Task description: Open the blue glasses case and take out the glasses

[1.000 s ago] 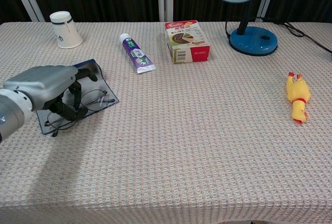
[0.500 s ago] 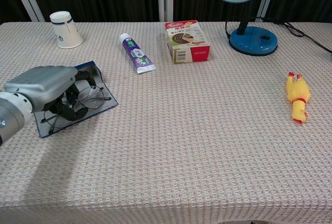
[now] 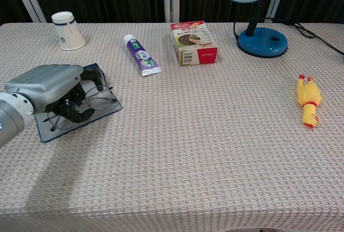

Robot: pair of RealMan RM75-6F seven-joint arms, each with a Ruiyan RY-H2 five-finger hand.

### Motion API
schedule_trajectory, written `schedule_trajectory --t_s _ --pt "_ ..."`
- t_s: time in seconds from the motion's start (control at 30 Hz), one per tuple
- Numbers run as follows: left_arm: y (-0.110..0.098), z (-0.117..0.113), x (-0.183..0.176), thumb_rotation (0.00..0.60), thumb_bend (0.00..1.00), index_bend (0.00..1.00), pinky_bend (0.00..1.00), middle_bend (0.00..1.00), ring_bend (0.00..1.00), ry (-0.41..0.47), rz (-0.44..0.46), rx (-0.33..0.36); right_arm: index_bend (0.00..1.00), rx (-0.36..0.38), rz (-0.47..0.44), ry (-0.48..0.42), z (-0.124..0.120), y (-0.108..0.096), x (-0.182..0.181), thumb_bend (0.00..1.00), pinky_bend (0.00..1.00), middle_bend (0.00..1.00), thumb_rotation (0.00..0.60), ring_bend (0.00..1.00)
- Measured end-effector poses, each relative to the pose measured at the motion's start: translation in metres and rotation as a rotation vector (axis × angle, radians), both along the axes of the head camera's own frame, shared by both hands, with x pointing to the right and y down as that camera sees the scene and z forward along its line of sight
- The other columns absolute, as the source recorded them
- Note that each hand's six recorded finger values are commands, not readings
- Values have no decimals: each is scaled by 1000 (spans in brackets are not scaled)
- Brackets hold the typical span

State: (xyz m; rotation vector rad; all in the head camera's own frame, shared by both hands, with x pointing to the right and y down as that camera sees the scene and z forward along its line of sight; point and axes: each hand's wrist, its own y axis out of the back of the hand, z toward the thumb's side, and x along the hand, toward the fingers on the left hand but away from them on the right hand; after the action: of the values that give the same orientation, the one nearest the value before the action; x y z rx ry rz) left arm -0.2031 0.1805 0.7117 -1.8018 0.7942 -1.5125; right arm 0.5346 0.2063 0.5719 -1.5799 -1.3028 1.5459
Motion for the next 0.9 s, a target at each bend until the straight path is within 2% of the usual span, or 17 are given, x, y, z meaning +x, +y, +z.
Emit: schedule_trajectory --t_s 0.5,0.73,0.9 --pt "4 -25 19 600 379 346 417 780 538 106 15 -35 0 9 2 -3 -3 0 0 176 0 0 600 0" --pt "17 -38 57 600 379 364 416 781 539 181 123 -68 0 20 9 -4 -6 0 4 176 0 0 600 0" --pt "30 -36 87 600 380 371 417 782 540 224 197 -97 0 27 16 -7 -9 1 7 176 0 0 600 0"
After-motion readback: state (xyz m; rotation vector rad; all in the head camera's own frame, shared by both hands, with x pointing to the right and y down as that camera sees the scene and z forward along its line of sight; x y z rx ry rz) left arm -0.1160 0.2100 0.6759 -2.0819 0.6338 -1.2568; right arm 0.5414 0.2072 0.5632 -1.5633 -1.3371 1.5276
